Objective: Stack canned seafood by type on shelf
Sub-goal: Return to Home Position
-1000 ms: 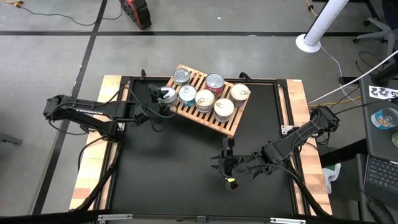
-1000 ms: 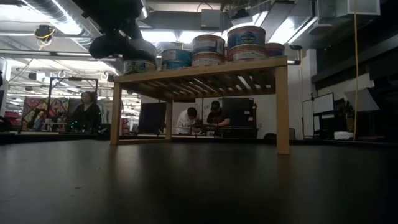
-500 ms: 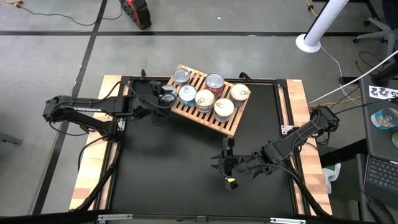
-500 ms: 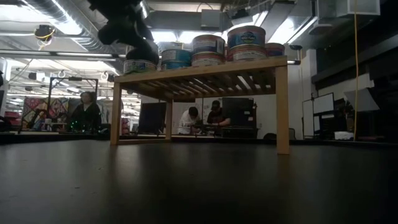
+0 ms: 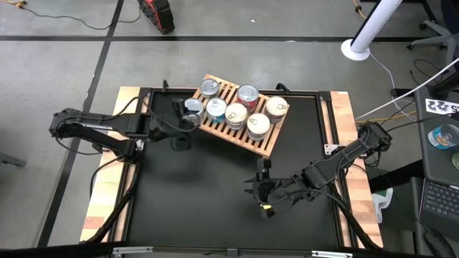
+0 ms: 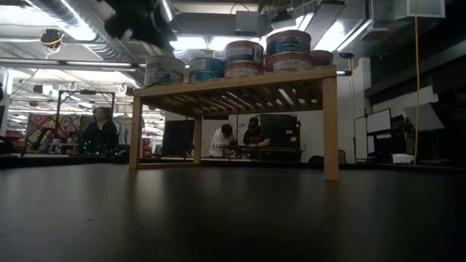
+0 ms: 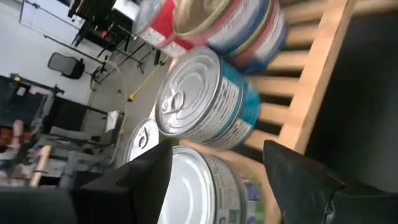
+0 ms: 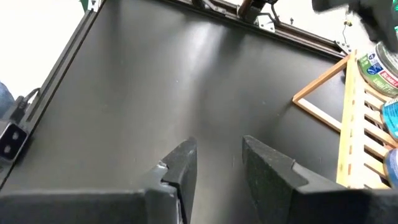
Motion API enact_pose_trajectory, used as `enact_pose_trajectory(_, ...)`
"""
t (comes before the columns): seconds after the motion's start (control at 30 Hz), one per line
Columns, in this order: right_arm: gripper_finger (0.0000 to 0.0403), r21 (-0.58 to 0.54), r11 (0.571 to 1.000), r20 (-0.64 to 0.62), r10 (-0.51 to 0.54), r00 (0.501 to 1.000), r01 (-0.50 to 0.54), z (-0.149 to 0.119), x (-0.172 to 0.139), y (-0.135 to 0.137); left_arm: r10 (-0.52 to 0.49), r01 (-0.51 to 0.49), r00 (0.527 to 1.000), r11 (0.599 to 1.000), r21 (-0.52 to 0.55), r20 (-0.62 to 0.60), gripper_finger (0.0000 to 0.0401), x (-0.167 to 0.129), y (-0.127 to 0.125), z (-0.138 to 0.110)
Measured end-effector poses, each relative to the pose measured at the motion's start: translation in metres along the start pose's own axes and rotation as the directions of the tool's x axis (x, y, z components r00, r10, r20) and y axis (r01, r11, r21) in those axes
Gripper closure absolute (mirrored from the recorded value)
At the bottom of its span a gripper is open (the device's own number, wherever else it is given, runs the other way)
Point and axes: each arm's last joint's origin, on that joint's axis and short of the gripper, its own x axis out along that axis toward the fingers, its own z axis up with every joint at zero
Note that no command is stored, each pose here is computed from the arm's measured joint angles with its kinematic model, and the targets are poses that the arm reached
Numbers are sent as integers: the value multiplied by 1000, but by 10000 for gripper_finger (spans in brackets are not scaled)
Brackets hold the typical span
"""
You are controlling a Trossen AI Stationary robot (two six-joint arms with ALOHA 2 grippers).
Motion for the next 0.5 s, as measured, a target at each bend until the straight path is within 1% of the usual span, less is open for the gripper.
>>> enact_pose_trajectory(0.1, 276, 2, 1000, 4, 6, 1000, -6, 0, -10, -6, -23, 27, 996, 998, -56, 83, 152, -17, 7, 8)
enact_pose_trajectory(0.2, 276, 5, 1000, 12, 0, 1000, 0, 1, -28, -17, -27, 45, 983, 994, -98, 181, 152, -41, 23, 14)
enact_pose_trajectory(0.27, 276, 13, 1000, 26, 2, 1000, -2, 1, -42, -25, -9, 47, 972, 987, -153, 236, 152, -60, 36, 13)
enact_pose_trajectory(0.33, 276, 18, 1000, 36, 2, 999, -3, -1, -59, -35, 16, 54, 959, 970, -237, 284, 152, -78, 49, 7)
enact_pose_trajectory(0.4, 276, 23, 1000, 44, 2, 999, -3, -3, -76, -46, 26, 82, 949, 942, -326, 313, 152, -94, 57, -5)
enact_pose_trajectory(0.5, 276, 6, 1000, 62, -20, 998, 19, -11, -98, -60, -6, 151, 945, 894, -423, 326, 152, -109, 59, -30)
